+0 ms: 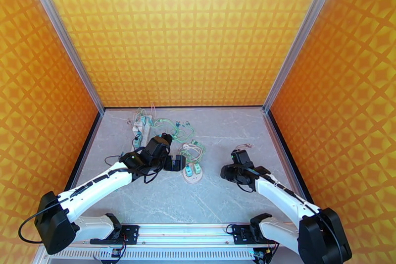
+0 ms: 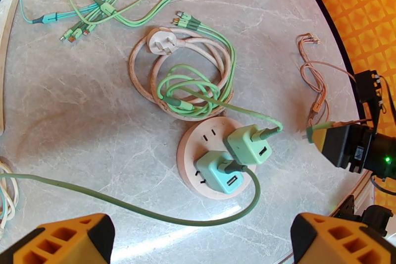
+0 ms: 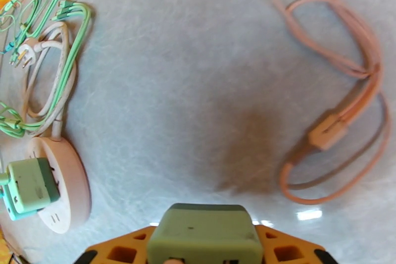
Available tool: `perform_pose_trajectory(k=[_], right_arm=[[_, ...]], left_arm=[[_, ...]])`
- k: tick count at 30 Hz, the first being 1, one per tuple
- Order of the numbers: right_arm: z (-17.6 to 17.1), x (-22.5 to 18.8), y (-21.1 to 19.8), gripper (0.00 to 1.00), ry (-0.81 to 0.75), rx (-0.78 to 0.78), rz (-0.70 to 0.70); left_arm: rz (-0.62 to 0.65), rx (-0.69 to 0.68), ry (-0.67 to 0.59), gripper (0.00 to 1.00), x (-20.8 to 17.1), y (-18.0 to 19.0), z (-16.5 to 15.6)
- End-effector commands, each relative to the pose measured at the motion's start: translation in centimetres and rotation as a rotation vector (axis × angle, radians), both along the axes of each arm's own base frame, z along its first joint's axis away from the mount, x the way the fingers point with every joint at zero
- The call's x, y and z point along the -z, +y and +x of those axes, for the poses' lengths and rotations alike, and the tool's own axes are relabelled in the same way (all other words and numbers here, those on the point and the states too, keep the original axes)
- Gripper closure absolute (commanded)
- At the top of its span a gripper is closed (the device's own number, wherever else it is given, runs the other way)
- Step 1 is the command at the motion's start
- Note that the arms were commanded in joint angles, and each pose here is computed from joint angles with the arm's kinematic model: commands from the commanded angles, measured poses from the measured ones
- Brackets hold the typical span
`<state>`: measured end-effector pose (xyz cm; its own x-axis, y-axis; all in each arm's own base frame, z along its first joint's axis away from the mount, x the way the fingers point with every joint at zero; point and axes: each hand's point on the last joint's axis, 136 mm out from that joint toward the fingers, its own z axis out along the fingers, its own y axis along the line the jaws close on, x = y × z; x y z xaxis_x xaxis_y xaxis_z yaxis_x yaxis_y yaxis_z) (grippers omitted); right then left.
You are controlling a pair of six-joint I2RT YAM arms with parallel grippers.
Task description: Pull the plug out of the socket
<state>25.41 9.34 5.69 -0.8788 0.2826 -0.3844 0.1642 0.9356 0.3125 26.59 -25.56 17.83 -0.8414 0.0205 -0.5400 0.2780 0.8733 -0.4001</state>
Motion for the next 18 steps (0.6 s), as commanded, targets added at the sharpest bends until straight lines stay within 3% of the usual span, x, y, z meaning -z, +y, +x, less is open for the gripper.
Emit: perform_pose_trajectory(k=[1,6,15,17,18], right_arm=[[0.9,-1.0,0.7,0.38,-0.044,0.007,0.045],[0.7,-2.0,-0.5,0.26,-0.031,-0.004,-0.043],[1.1,-7.6,-1.9,0.2,-0.105,0.0,-0.124],[1.3,-9.0,-1.6,0.03,-0.129,-0.025,-0.116],[1.4,-9.7,-1.5,0.02,-0.139,-0.032,-0.112]], left_arm=[[0.009,0.001,0.0,0.01,0.3,0.4,-0.1],[0.015,0.006,0.0,0.01,0.4,0.6,-0.3],[0.01,0.046,-0.012,0.03,0.2,0.2,-0.5],[0.003,0.059,-0.001,0.06,0.4,0.0,-0.8],[-0.002,0.066,0.007,0.07,0.5,-0.2,-0.9]])
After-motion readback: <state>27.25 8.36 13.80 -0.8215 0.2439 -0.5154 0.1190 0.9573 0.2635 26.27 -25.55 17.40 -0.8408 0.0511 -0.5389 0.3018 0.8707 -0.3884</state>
